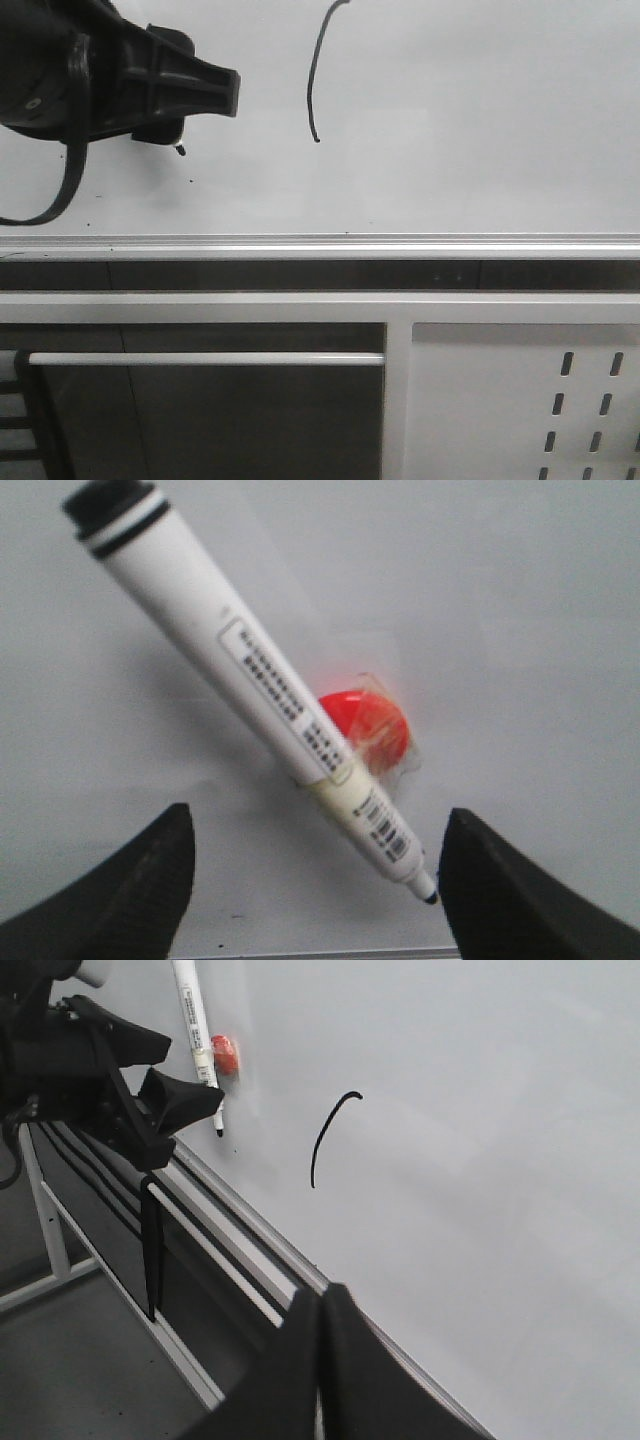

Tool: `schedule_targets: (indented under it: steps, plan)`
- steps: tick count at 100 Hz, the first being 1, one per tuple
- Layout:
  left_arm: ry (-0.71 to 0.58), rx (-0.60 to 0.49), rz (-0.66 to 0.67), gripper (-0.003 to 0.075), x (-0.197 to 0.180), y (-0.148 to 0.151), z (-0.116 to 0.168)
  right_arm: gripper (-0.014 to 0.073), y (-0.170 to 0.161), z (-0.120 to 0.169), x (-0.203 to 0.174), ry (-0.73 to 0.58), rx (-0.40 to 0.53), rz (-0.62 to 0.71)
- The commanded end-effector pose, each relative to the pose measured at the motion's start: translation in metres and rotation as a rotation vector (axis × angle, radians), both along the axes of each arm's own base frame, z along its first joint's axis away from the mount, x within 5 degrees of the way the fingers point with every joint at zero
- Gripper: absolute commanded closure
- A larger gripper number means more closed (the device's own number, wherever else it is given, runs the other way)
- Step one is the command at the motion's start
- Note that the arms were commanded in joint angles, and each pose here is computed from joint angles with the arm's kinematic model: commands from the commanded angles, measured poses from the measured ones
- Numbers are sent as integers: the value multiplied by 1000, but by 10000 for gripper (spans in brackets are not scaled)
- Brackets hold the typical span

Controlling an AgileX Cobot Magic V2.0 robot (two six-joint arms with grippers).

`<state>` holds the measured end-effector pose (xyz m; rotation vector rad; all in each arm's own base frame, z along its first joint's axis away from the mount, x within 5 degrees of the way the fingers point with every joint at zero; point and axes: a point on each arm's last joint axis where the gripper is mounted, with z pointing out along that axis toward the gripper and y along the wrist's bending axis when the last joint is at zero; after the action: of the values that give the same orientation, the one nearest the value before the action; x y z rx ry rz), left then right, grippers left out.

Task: Write number 1 on whiteboard

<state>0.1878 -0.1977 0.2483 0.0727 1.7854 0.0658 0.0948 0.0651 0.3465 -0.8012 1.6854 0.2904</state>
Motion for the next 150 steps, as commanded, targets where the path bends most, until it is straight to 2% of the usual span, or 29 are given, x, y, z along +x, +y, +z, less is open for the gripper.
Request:
schedule_targets:
  steps: [1, 22, 41, 55, 69, 74, 76, 78, 79, 88, 112, 150]
  plan:
    - [-119, 12, 10, 244, -10, 0, 23, 671, -2, 14, 2, -77, 47, -36]
    - [-159, 21, -55, 246, -40, -8, 37, 671, -2, 14, 2, -78, 48, -37]
    - [-13, 4, -80, 246, -67, -1, 41, 671, -2, 13, 1, -71, 44, -31]
    - [37, -23, -193, 286, -95, 8, 57, 671, -4, 15, -3, -85, 49, -30]
    - [52, -122, -318, 417, -117, 23, 78, 671, -6, 16, -7, -95, 49, -26]
    - [49, -150, -368, 507, -124, 30, 86, 671, -6, 16, -9, -96, 47, -23]
    - [49, -158, -381, 519, -125, 32, 88, 671, -6, 16, -9, -96, 47, -22]
    - [46, -165, -407, 576, -128, 35, 91, 671, -7, 16, -10, -99, 41, -22]
    - [47, -170, -412, 576, -129, 36, 92, 671, -7, 16, -10, -99, 38, -22]
    - [40, -178, -492, 742, -137, 44, 100, 671, -8, 16, -12, -102, 29, -19]
    - [41, -179, -614, 738, -152, 47, 104, 671, -10, 15, -19, -95, 23, -3]
    - [27, -188, -625, 738, -153, 46, 108, 671, -10, 15, -19, -93, 22, -2]
